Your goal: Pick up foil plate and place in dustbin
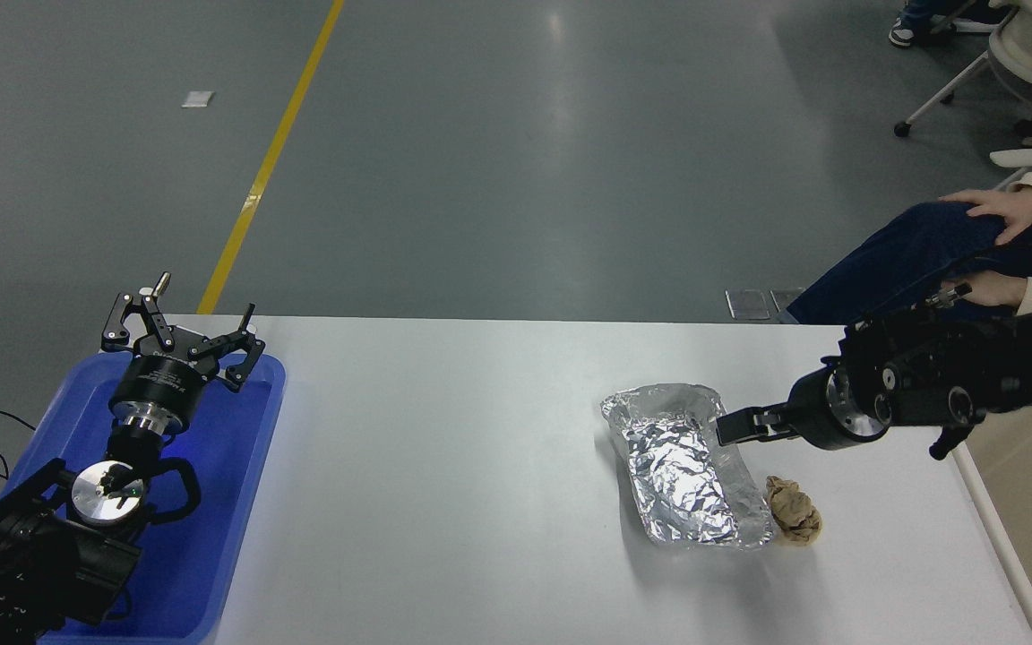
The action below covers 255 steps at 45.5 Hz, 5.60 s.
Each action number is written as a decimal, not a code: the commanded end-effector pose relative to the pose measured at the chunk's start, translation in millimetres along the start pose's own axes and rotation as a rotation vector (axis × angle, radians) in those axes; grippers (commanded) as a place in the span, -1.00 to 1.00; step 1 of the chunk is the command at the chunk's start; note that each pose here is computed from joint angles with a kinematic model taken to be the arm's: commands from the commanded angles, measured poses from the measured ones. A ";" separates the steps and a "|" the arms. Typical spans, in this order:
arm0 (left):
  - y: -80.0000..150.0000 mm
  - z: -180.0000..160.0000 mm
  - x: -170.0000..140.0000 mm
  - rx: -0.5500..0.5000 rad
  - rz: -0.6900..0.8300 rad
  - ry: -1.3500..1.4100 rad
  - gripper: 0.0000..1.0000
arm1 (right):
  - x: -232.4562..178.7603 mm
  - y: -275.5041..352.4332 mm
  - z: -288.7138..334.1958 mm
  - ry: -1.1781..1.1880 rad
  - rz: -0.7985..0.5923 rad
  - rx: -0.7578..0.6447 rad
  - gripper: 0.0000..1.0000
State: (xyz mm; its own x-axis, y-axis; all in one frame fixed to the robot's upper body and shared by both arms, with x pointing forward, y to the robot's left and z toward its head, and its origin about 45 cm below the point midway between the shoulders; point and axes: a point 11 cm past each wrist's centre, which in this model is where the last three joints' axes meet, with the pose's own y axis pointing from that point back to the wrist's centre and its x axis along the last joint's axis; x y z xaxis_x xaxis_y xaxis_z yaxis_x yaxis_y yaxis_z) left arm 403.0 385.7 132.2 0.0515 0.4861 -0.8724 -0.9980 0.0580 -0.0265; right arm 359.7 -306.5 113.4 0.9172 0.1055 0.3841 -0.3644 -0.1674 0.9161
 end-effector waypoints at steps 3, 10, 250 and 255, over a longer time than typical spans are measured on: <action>-0.3 0.1 -0.4 0.000 -0.001 0.000 1.00 | -23.7 -33.4 6.4 -0.004 0.026 -0.011 0.74; -0.3 0.1 -0.4 0.000 -0.001 0.000 1.00 | -21.9 -39.3 0.1 -0.027 0.048 0.010 0.75; -0.4 0.4 -0.2 -0.003 0.001 0.001 1.00 | -139.0 137.5 338.5 -0.638 0.524 -0.754 -1.00; 0.2 0.2 0.2 -0.002 0.001 0.001 1.00 | -138.2 129.0 333.6 -0.609 0.566 -0.762 -1.00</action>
State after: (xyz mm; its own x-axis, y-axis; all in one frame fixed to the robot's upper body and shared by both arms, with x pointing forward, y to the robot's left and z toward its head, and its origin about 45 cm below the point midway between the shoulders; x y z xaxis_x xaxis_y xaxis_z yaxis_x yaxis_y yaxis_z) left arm 403.0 385.9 132.3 0.0508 0.4852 -0.8729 -0.9981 0.0556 -0.0272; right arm 249.7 -676.0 166.8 0.5062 -0.3638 0.7819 -0.5276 0.5866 0.6145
